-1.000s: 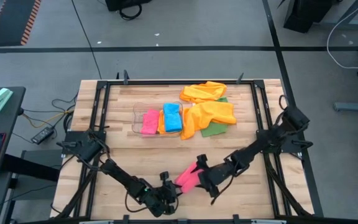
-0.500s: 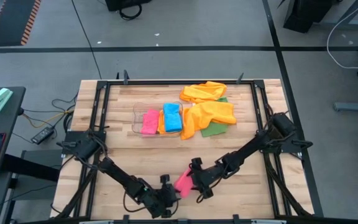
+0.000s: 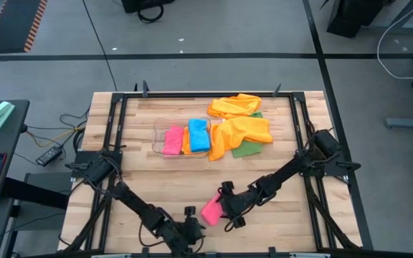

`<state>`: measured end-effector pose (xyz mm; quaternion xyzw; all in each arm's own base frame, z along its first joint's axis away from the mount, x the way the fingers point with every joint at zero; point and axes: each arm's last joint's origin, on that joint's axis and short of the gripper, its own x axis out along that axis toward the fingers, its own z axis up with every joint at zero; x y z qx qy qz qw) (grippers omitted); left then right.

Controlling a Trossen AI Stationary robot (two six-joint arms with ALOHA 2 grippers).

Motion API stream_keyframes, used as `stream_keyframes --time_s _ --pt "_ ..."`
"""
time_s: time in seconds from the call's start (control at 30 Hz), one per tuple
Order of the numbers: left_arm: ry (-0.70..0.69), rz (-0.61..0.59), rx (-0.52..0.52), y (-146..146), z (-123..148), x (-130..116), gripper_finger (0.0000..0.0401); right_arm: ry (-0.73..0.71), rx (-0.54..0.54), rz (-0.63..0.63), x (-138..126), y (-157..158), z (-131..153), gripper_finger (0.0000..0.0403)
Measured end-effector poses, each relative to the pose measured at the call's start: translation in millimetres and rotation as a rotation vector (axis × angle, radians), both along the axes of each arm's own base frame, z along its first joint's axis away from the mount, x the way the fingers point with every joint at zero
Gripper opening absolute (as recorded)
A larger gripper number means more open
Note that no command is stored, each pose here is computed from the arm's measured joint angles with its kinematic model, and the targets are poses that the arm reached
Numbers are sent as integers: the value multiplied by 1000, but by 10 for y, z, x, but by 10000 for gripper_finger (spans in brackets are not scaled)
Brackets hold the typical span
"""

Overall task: Fold microfiber towels
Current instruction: Put the folded pink microfiber cloth into the transparent bin

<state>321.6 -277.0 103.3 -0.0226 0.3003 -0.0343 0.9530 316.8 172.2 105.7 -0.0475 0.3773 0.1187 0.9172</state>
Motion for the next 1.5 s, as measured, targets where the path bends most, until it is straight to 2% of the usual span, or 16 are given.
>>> stream_keyframes --time_s 0.07,0.17,0.23,0.47,0.67,0.87,1.03,1.3,1.5 --pt "18 -24 -27 -8 2 -3 139 7 -3 0 -6 0 -5 315" --pt "82 -57 -169 -37 24 -12 139 13 16 -13 -10 7 -4 315" --pt "108 -62 -226 -38 26 -5 135 19 25 -9 -20 23 -5 315" --pt "110 -74 -214 3 53 25 136 22 33 -3 -33 45 -5 315" --pt "32 -29 -76 -2 176 31 138 25 49 -16 -32 47 -4 315" --pt "119 32 91 12 297 87 144 18 25 -6 -33 45 -5 315" --pt "136 54 156 37 386 135 153 18 21 -5 -34 44 -6 315" --pt "136 -37 302 43 370 127 194 18 19 -6 -34 42 -7 315" --pt "158 -253 570 40 353 92 226 22 32 -8 -34 44 -7 315"
